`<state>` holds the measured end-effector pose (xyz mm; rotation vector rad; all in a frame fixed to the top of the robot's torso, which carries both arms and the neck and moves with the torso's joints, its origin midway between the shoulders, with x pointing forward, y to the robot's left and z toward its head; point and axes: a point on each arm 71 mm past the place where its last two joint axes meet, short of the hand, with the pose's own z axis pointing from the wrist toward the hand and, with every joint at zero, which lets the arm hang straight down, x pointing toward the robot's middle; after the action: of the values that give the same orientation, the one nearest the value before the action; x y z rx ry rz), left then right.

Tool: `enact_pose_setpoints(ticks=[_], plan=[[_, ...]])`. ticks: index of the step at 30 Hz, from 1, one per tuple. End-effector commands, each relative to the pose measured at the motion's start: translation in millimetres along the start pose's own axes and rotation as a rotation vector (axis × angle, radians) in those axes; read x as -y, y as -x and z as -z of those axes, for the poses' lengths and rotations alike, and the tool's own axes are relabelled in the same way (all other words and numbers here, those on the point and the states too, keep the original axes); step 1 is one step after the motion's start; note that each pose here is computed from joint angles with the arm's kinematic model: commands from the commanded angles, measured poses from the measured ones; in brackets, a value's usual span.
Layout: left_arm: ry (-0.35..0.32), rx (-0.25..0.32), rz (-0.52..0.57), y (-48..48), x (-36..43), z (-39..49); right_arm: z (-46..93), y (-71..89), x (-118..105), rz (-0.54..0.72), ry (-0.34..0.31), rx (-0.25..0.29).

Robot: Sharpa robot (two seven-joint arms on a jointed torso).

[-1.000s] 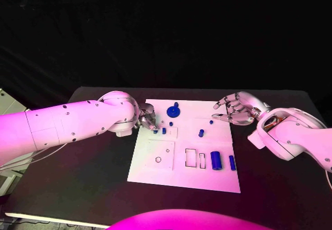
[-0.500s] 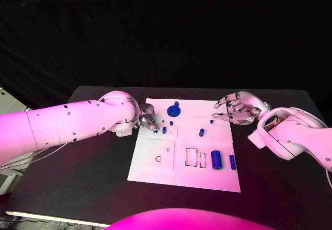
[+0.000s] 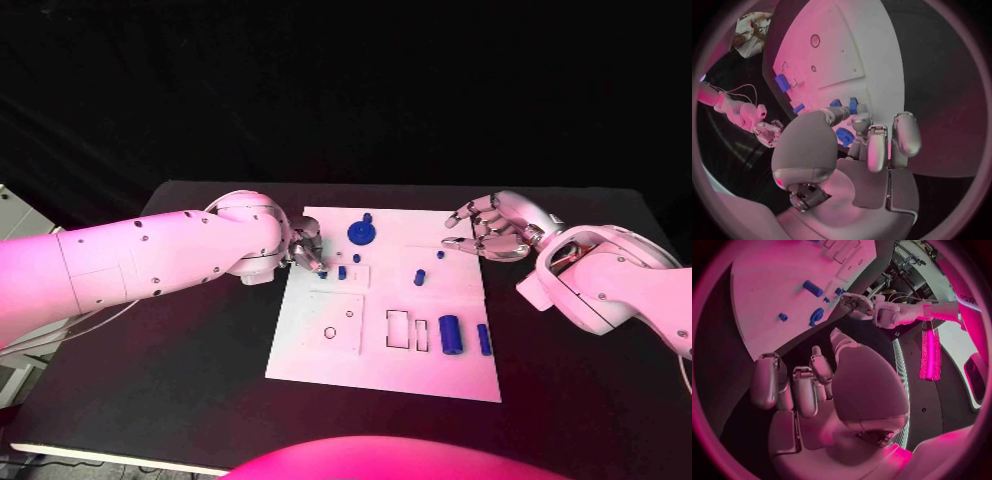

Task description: Assemble the parts on the task board

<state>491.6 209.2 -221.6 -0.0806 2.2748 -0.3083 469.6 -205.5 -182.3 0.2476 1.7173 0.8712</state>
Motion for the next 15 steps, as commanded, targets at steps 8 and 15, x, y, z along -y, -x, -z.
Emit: enact_pose_setpoints(ticks=[8,15], plan=[[0.002,-0.02,-0.008,-2.7,2.1,-0.1,0.2,-1.5,-0.8,0.008,0.011,-0.014],[0.001,-0.042,-0.016,-6.1,3.3,0.4,0.2,-1.6,-0.6,0.008,0.011,-0.015]])
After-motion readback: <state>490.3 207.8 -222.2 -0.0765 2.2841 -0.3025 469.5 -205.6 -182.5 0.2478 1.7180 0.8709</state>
